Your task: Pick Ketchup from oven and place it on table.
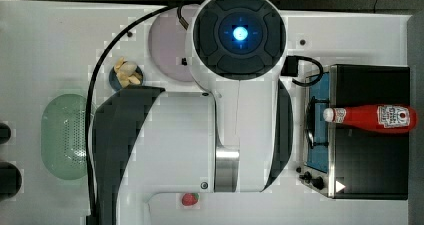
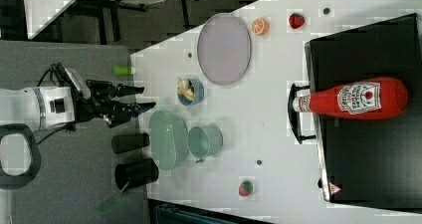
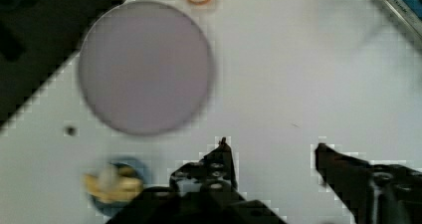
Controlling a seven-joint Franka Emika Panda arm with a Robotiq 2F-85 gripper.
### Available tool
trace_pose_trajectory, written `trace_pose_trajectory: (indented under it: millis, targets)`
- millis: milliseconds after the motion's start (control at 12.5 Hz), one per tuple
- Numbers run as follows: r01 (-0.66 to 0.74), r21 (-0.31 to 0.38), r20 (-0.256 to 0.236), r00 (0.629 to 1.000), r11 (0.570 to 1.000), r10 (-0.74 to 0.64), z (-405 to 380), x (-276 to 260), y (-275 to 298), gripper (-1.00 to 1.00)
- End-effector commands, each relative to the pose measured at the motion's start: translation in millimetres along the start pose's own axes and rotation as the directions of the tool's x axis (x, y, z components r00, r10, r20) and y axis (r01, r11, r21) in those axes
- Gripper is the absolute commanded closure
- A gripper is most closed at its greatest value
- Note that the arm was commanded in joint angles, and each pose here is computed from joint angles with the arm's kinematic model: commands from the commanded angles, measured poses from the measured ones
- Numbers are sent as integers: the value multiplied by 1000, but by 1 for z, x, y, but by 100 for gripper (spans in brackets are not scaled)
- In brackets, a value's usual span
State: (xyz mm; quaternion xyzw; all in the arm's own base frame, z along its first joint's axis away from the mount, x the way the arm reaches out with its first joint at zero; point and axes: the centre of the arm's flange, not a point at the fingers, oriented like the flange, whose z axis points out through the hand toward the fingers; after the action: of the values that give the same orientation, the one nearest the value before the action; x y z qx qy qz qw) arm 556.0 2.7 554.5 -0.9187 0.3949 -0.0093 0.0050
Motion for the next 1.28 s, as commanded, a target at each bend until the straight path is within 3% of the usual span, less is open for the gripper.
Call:
trace_pose_trajectory:
  millis: [80, 240, 720, 1040, 1280]
  targets:
    - [-81, -1, -28, 996, 997, 81, -91, -66, 111, -59]
    - [-85, 0, -28, 996, 996, 85, -91, -65, 112, -99]
    - [-212, 19, 2, 977, 977, 212, -76, -11, 155, -100]
    - [-359, 35, 14, 933, 933, 359, -39, 60, 202, -100]
    - [-452, 47, -9, 891, 891, 453, -6, 108, 234, -100]
